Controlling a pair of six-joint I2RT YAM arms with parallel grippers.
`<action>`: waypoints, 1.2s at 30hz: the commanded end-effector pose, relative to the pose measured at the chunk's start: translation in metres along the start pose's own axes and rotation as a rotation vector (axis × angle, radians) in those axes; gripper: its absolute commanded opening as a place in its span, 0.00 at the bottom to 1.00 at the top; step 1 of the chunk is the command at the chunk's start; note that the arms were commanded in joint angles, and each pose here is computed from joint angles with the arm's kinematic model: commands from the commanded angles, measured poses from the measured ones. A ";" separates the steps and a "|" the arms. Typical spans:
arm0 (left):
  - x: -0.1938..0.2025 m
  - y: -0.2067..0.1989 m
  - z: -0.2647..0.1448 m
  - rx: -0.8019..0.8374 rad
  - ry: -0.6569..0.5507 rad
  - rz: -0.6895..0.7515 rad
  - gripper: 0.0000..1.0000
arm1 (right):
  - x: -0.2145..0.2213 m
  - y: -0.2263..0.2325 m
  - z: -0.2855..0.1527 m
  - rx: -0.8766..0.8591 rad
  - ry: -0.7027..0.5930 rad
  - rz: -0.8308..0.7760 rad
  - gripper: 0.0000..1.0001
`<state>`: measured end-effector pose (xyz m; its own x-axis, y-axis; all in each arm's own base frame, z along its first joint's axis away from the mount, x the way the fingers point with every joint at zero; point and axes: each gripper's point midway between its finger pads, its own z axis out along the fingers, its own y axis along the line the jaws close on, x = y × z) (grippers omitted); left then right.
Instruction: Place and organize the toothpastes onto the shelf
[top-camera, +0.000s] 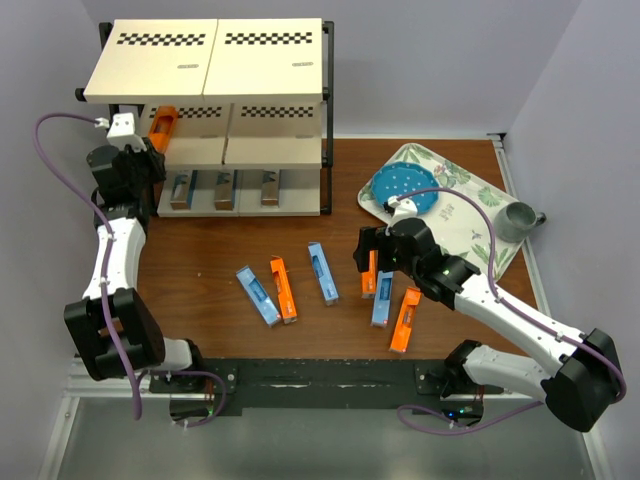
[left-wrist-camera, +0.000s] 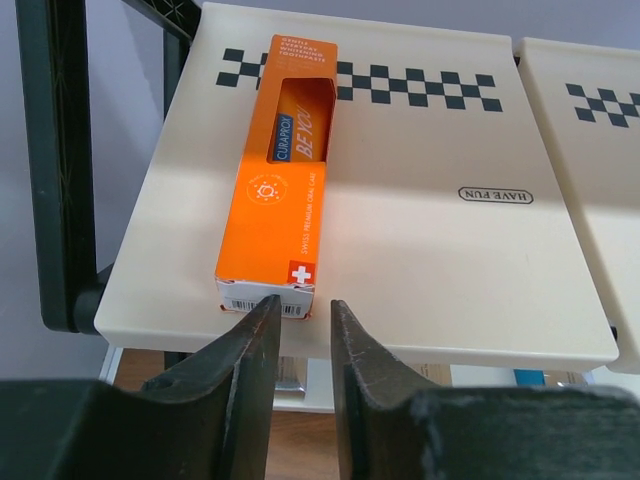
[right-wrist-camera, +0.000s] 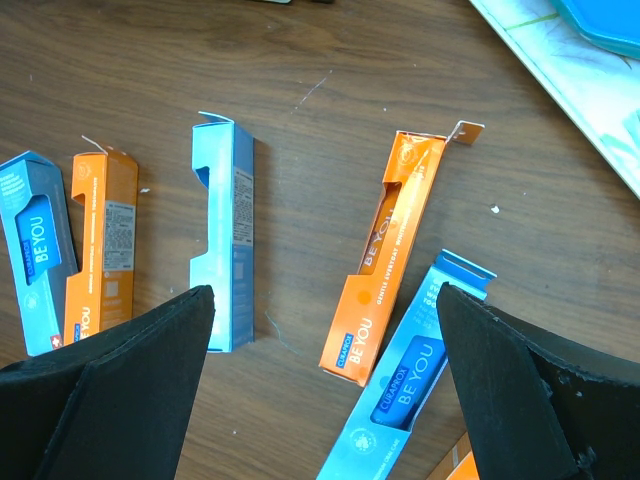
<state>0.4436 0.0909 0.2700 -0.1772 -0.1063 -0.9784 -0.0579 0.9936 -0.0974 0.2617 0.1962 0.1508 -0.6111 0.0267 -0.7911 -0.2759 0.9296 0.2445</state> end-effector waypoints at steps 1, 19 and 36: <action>-0.030 0.002 0.002 -0.012 -0.084 0.011 0.30 | -0.009 0.001 0.000 0.001 -0.041 -0.008 0.97; -0.029 0.002 -0.004 0.003 -0.105 0.049 0.43 | -0.011 0.000 -0.001 0.007 -0.047 -0.010 0.97; -0.023 0.001 0.012 0.046 -0.132 0.071 0.50 | -0.010 -0.002 0.000 0.013 -0.048 -0.012 0.97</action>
<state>0.4503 0.0913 0.2740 -0.1172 -0.0774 -0.9901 -0.0277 0.9968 -0.0747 0.2621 0.1955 0.1508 -0.6087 0.0226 -0.7931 -0.2766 0.9308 0.2389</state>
